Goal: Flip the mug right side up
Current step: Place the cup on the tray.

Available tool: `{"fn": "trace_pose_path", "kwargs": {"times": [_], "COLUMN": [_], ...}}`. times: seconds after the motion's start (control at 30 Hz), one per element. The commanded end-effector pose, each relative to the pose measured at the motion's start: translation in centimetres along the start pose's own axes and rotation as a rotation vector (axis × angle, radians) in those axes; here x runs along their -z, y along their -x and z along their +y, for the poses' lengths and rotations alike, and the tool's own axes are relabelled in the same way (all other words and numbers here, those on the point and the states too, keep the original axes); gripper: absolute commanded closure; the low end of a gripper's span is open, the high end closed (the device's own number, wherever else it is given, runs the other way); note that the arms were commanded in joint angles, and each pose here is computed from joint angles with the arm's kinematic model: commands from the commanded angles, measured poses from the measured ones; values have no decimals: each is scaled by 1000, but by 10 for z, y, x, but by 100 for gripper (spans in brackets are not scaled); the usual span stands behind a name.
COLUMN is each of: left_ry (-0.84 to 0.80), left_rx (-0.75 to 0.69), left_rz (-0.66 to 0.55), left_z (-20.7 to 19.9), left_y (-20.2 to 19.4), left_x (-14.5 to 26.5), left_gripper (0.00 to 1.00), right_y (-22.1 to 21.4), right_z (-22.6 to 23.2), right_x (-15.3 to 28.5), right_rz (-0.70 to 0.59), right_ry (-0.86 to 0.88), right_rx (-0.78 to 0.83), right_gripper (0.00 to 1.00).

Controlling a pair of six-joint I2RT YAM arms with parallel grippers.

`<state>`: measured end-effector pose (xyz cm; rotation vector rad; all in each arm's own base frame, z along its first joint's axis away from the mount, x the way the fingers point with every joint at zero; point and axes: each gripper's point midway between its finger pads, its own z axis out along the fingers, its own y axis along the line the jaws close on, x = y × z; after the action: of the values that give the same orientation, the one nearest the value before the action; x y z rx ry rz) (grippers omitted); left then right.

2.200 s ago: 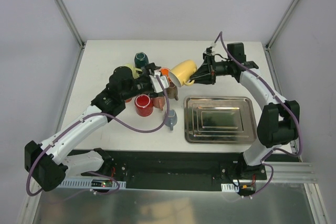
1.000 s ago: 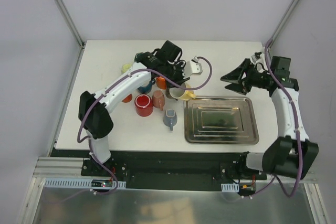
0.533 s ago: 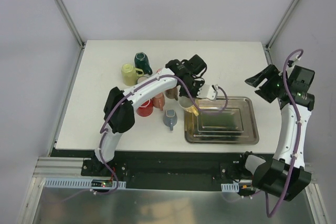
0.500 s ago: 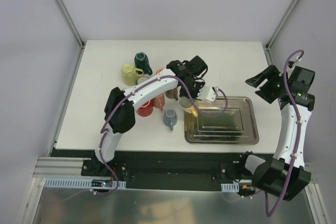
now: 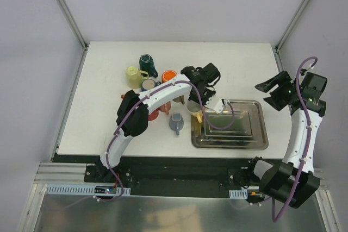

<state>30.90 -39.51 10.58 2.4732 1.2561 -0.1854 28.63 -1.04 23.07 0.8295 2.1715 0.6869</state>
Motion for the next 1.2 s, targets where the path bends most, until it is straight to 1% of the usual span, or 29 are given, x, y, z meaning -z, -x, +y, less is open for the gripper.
{"fn": "trace_pose_path", "kwargs": {"times": [0.0, 0.13, 0.4, 0.43, 0.5, 0.53, 0.57, 0.63, 0.8, 0.97, 1.03, 1.13, 1.17], "left_ry": [53, 44, 0, 1, 10, 18, 24, 51, 100, 140, 172, 251, 279], "left_rx": [-62, -80, -93, -91, -76, -75, -77, -69, -60, -34, -8, 69, 94], "left_rz": [-3, 5, 28, 27, 18, 11, -1, -30, -68, -67, -76, -129, -152], "left_z": [20, 24, 17, 18, 19, 22, 23, 30, 39, 44, 49, 59, 59], "left_y": [10, 9, 3, 4, 6, 8, 11, 18, 28, 29, 33, 47, 52], "left_x": [11, 2, -13, -13, -13, -12, -9, -3, 6, 19, 32, 70, 87], "left_gripper": [100, 100, 100, 91, 52, 45, 40, 36, 34, 32, 31, 29, 23], "right_y": [-3, -6, -10, -10, -9, -9, -8, -8, -6, -5, -5, -5, -5], "right_z": [5, 5, 5, 6, 7, 6, 6, 5, 0, 1, 5, 9, 7], "right_x": [5, 3, 0, 0, 0, 0, 0, 0, -2, -2, -1, 2, 2], "right_rz": [-5, 4, 26, 26, 25, 26, 24, 25, 27, 33, 32, 30, 25], "right_ry": [35, 52, 68, 73, 76, 76, 73, 71, 64, 75, 94, 125, 118], "right_rx": [-49, -85, -106, -107, -114, -116, -120, -125, -141, -152, -139, -83, -58], "right_gripper": [24, 24, 24, 24, 24, 24, 24, 24, 24, 24, 24, 23, 23]}}
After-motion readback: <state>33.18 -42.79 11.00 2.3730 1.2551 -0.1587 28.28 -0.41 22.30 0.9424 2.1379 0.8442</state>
